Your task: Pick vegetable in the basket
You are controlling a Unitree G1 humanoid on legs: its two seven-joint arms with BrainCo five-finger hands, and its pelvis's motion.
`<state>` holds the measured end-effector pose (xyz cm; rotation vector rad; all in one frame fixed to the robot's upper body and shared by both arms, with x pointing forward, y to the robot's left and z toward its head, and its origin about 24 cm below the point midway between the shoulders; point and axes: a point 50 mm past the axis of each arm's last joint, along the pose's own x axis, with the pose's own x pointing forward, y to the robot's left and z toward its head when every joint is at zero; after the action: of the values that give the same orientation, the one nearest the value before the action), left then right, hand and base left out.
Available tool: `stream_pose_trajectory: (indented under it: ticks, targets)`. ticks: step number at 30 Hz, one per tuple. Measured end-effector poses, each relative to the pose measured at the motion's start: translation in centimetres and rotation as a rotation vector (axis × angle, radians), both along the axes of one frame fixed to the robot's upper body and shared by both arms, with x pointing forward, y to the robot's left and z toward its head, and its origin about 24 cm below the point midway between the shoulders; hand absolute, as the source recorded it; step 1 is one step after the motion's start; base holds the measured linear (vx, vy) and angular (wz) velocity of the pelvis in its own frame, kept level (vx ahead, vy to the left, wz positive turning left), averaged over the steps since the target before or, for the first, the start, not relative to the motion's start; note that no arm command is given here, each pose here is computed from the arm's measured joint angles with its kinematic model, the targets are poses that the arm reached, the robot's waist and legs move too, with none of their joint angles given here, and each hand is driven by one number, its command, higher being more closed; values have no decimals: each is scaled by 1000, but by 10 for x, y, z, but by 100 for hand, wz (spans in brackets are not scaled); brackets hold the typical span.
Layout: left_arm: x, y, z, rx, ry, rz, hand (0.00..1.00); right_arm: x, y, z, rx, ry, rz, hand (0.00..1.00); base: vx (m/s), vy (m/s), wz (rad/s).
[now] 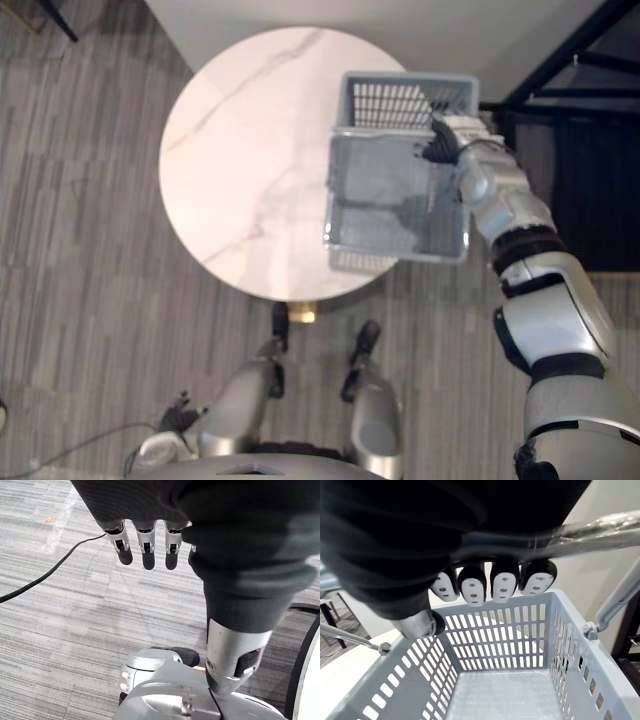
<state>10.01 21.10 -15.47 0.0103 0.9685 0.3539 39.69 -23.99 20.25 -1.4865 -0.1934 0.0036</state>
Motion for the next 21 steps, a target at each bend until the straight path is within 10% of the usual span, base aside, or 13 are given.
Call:
stream_pose_trajectory:
  ticks: [21]
  targets:
    - [-26, 20, -5, 65, 143, -64, 0, -90, 69, -104, 8, 297, 496, 100, -8, 14, -13]
